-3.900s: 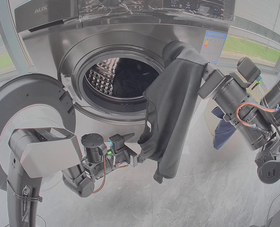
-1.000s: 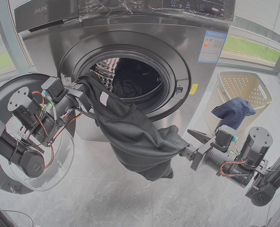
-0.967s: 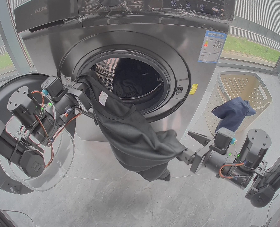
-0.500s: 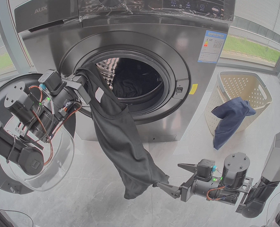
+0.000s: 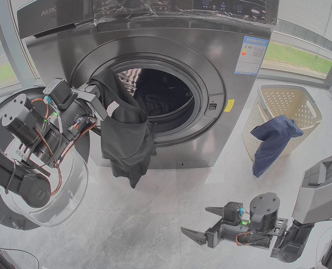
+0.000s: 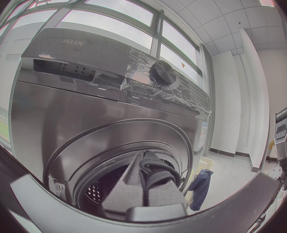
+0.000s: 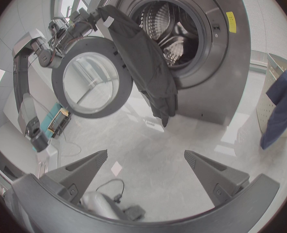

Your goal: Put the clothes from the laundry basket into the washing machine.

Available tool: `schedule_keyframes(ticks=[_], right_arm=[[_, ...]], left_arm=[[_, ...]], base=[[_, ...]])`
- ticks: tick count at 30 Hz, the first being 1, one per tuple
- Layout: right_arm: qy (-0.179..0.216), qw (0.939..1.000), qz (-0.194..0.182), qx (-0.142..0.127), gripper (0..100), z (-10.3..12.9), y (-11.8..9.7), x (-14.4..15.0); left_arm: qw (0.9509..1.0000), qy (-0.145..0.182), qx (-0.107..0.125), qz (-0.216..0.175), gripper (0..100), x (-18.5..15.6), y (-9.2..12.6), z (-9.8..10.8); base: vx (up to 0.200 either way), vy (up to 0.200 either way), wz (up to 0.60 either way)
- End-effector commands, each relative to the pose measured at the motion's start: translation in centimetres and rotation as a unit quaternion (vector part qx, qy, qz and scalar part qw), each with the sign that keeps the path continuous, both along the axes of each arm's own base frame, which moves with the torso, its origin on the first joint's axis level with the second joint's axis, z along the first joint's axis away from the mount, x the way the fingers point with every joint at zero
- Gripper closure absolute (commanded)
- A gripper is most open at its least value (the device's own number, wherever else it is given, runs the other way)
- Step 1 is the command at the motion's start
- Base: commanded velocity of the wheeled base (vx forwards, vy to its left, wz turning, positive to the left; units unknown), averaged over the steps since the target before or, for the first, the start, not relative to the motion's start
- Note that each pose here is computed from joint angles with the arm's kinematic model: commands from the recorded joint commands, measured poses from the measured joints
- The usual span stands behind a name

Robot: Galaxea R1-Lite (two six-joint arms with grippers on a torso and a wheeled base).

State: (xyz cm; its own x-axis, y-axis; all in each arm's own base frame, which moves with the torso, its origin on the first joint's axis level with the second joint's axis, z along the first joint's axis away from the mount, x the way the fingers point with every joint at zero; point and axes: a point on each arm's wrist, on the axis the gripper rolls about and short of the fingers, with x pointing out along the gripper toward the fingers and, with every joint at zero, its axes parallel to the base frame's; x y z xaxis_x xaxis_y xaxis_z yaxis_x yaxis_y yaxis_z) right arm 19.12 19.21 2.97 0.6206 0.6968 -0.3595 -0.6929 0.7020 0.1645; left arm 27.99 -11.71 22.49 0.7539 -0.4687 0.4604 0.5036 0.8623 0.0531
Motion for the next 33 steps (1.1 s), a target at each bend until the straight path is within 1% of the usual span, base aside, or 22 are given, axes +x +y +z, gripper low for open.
schedule_keyframes(ticks=[1, 2, 3, 4, 5, 6, 7, 9, 10, 11, 14, 20, 22, 24, 25, 28, 29, 30, 31, 32, 33], right_arm=[[-0.090, 0.9921, -0.011, 0.087, 0, 3.0, 3.7, 4.6], [-0.098, 0.9906, -0.010, 0.094, 0, 3.3, 4.2, 5.0], [-0.100, 0.9903, -0.010, 0.096, 0, 3.3, 4.3, 5.1], [-0.117, 0.9870, -0.011, 0.110, 0, 3.8, 5.2, 6.1], [-0.126, 0.9850, -0.011, 0.117, 0, 4.0, 5.7, 6.6], [-0.127, 0.9849, -0.011, 0.118, 0, 4.0, 5.7, 6.7], [-0.138, 0.9823, -0.010, 0.127, 0, 4.1, 6.5, 7.4], [-0.152, 0.9783, -0.010, 0.140, 0, 4.6, 7.2, 8.2], [-0.154, 0.9780, -0.011, 0.141, 0, 4.6, 7.3, 8.3], [-0.165, 0.9743, -0.010, 0.152, 0, 5.1, 7.8, 8.9], [-0.182, 0.9686, -0.007, 0.170, 0, 6.0, 8.8, 9.4], [-0.195, 0.9634, -0.004, 0.183, 0, 6.5, 10.2, 10.5], [-0.197, 0.9628, -0.002, 0.185, 0, 6.6, 10.6, 10.8], [-0.198, 0.9628, -0.001, 0.184, 0, 6.5, 10.9, 11.0], [-0.203, 0.9635, 0.000, 0.175, 0, 6.1, 11.3, 11.5], [-0.209, 0.9619, 0.002, 0.176, 0, 5.7, 11.9, 12.1], [-0.214, 0.9600, 0.004, 0.180, 0, 5.5, 12.4, 12.6], [-0.217, 0.9587, 0.003, 0.183, 100, 5.4, 12.6, 12.9], [-0.217, 0.9587, 0.003, 0.183, 100, 5.4, 12.6, 12.9], [-0.226, 0.9553, 0.006, 0.190, 100, 5.3, 13.1, 13.6], [-0.231, 0.9532, 0.007, 0.194, 100, 5.3, 13.4, 13.9]], left_arm=[[1.0000, 0.004, 0.001, -0.008, 100, -0.3, -0.4, -0.2], [1.0000, 0.003, 0.002, -0.007, 100, -0.3, -0.4, -0.2], [1.0000, 0.003, 0.002, -0.007, 100, -0.3, -0.4, -0.2], [1.0000, 0.003, 0.002, -0.008, 100, -0.3, -0.4, -0.2], [1.0000, 0.003, 0.002, -0.008, 100, -0.3, -0.4, -0.2], [1.0000, 0.003, 0.002, -0.008, 100, -0.3, -0.4, -0.2], [1.0000, 0.004, 0.002, -0.008, 100, -0.3, -0.4, -0.2], [1.0000, 0.004, 0.003, -0.009, 100, -0.3, -0.4, -0.3], [1.0000, 0.004, 0.003, -0.009, 100, -0.3, -0.4, -0.3], [0.9999, 0.004, 0.003, -0.009, 100, -0.3, -0.4, -0.3], [1.0000, 0.004, 0.003, -0.009, 100, -0.3, -0.4, -0.3], [0.9999, 0.005, 0.003, -0.015, 100, -0.5, -0.7, -0.3], [0.9998, 0.005, 0.002, -0.017, 100, -0.6, -0.8, -0.3], [0.9998, 0.005, 0.002, -0.019, 100, -0.6, -0.9, -0.3], [0.9997, 0.005, 0.002, -0.022, 100, -0.7, -1.1, -0.3], [0.9997, 0.005, 0.002, -0.023, 100, -0.7, -1.2, -0.3], [0.9997, 0.005, 0.002, -0.025, 100, -0.8, -1.2, -0.3], [0.9996, 0.005, 0.002, -0.026, 100, -0.8, -1.3, -0.3], [0.9996, 0.005, 0.002, -0.026, 100, -0.8, -1.3, -0.3], [0.9996, 0.005, 0.002, -0.026, 100, -0.8, -1.3, -0.3], [0.9996, 0.005, 0.003, -0.026, 100, -0.8, -1.3, -0.3]], base=[[0.000, 0.000, 0.00], [0.000, 0.000, 0.00], [0.000, 0.000, 0.00], [0.000, 0.000, 0.00], [0.000, 0.000, 0.00], [0.000, 0.000, 0.00], [0.000, 0.000, 0.00], [0.000, 0.000, 0.00], [0.000, 0.000, 0.00], [0.000, 0.000, 0.00], [0.000, 0.000, 0.00], [0.000, 0.000, 0.00], [0.000, 0.000, 0.00], [0.000, 0.000, 0.00], [0.000, 0.000, 0.00], [0.000, 0.000, 0.00], [0.000, 0.000, 0.00], [0.000, 0.000, 0.00], [0.000, 0.000, 0.00], [0.000, 0.000, 0.00], [0.000, 0.000, 0.00]])
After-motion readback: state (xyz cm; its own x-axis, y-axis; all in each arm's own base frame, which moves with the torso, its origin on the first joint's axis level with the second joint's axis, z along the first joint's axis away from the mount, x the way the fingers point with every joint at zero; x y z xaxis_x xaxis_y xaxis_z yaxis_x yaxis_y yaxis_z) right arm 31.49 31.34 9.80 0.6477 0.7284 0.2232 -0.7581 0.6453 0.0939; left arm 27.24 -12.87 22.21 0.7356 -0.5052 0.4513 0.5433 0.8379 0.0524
